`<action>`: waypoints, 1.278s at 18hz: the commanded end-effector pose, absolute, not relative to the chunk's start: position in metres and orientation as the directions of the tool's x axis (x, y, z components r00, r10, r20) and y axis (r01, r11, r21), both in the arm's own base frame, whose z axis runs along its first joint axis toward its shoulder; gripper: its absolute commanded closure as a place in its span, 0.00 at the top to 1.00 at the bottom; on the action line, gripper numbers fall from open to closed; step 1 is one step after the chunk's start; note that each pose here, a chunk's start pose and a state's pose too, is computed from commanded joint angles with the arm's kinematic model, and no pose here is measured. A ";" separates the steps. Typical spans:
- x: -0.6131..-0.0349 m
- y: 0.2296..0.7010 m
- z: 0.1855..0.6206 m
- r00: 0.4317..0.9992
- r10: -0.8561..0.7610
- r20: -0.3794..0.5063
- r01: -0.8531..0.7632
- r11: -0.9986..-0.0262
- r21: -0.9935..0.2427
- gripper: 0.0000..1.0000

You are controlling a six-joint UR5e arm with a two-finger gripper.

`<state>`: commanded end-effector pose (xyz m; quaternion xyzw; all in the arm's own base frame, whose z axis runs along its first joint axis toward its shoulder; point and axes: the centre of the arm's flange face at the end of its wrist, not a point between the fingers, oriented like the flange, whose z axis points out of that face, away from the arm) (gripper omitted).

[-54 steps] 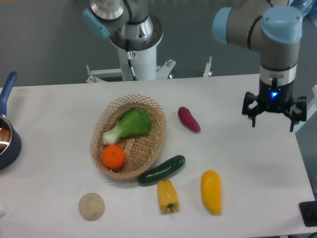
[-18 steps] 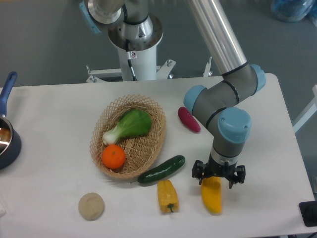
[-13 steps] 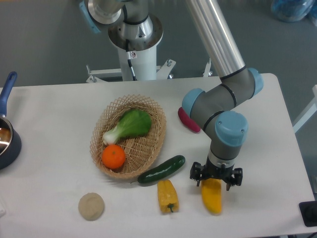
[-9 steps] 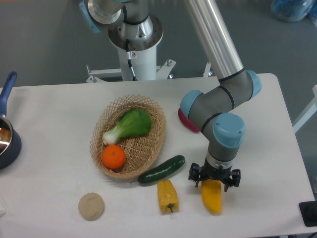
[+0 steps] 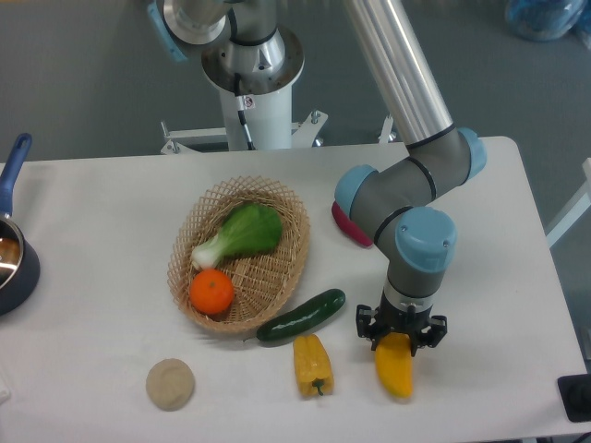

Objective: Pick up the mango from the table
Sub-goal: 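Lift the grasped mango up off the table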

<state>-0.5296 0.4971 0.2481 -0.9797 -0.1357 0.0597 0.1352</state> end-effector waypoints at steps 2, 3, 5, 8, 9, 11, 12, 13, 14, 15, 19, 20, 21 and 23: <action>-0.539 0.504 0.280 0.955 0.283 -0.085 0.237 -0.905 -0.352 0.26; -0.542 0.509 0.298 0.955 0.282 -0.091 0.226 -0.893 -0.389 0.26; -0.544 0.512 0.332 0.951 0.293 -0.101 0.220 -0.867 -0.447 0.26; -0.543 0.497 0.387 0.950 0.300 -0.084 0.208 -0.812 -0.545 0.26; -0.542 0.488 0.404 0.951 0.302 -0.069 0.209 -0.789 -0.578 0.26; -0.546 0.463 0.430 0.951 0.307 -0.043 0.212 -0.745 -0.633 0.26; -0.551 0.449 0.443 0.949 0.314 -0.041 0.211 -0.725 -0.656 0.26; -0.556 0.435 0.453 0.944 0.326 -0.043 0.215 -0.711 -0.669 0.26; -0.563 0.421 0.451 0.954 0.289 -0.084 0.163 -0.732 -0.661 0.26; -0.563 0.419 0.452 0.956 0.275 -0.099 0.145 -0.738 -0.659 0.26; -0.569 0.403 0.461 0.957 0.247 -0.152 0.092 -0.756 -0.648 0.25; -0.568 0.402 0.457 0.963 0.213 -0.165 0.062 -0.771 -0.634 0.25; -0.565 0.400 0.450 0.969 0.186 -0.164 0.046 -0.786 -0.616 0.25; -0.563 0.391 0.449 0.970 0.160 -0.180 0.020 -0.797 -0.603 0.25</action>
